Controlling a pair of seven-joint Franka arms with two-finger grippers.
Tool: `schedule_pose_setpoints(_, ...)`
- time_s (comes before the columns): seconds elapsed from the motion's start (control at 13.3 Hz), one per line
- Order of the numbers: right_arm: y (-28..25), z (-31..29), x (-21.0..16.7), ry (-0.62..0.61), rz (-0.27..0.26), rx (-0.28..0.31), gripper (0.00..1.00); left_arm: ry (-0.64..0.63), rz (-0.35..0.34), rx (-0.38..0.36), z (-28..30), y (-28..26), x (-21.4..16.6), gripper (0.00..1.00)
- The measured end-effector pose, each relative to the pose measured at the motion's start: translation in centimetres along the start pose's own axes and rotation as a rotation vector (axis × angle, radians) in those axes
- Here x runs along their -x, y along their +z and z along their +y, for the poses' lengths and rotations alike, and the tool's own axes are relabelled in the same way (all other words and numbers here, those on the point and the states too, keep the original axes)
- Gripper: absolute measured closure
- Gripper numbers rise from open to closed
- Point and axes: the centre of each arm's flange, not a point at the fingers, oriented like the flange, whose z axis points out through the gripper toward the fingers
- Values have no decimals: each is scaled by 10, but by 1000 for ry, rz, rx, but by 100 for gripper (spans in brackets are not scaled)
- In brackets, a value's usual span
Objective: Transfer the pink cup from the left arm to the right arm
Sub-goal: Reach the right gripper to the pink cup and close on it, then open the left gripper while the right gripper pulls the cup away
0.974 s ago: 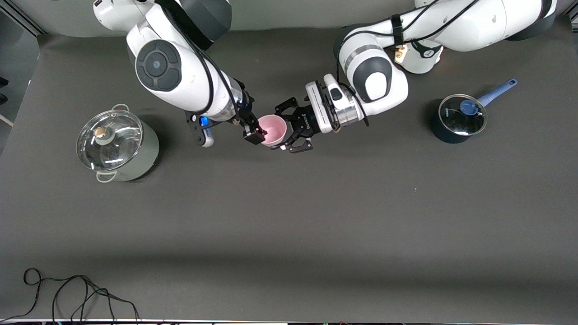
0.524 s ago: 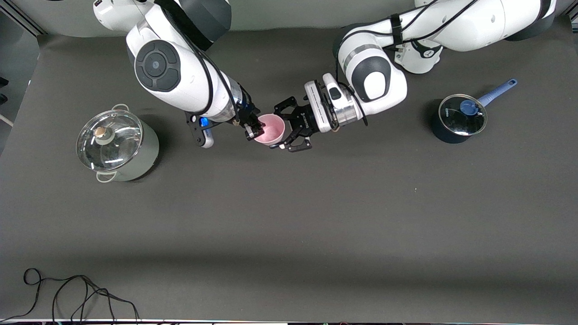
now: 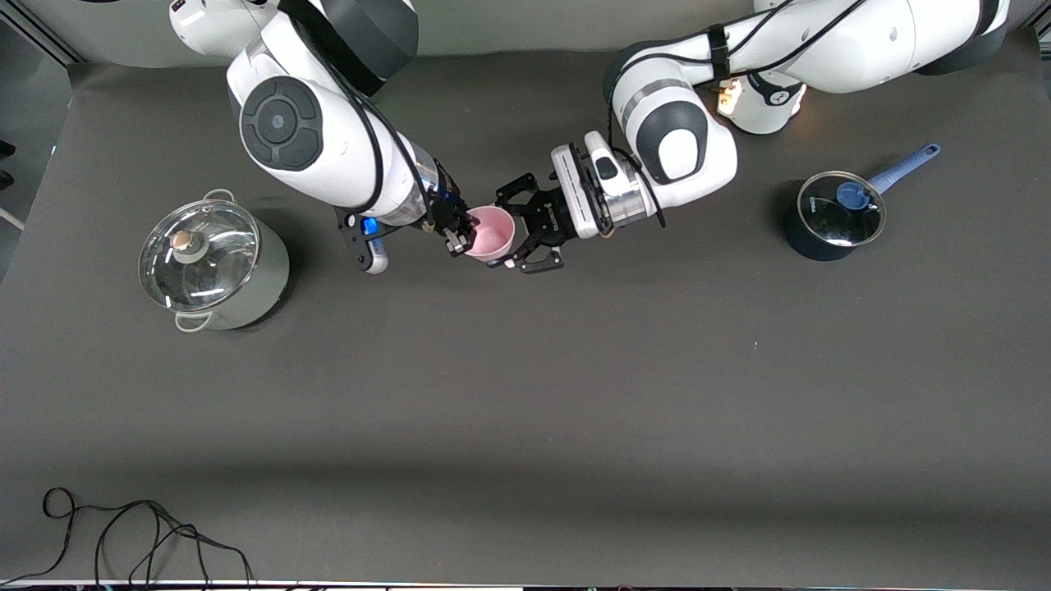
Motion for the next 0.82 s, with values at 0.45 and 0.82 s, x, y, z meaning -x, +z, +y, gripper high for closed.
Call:
schedule_pose_setpoints(0.45,-25,-7,-47,34,-50,5,96,-36,-1,-26,-13,-5,1,4)
schedule_pose_setpoints(0.82,-82,14,-99,-119,-58,47,96,-76,-26,-61,-32,-11,17,2)
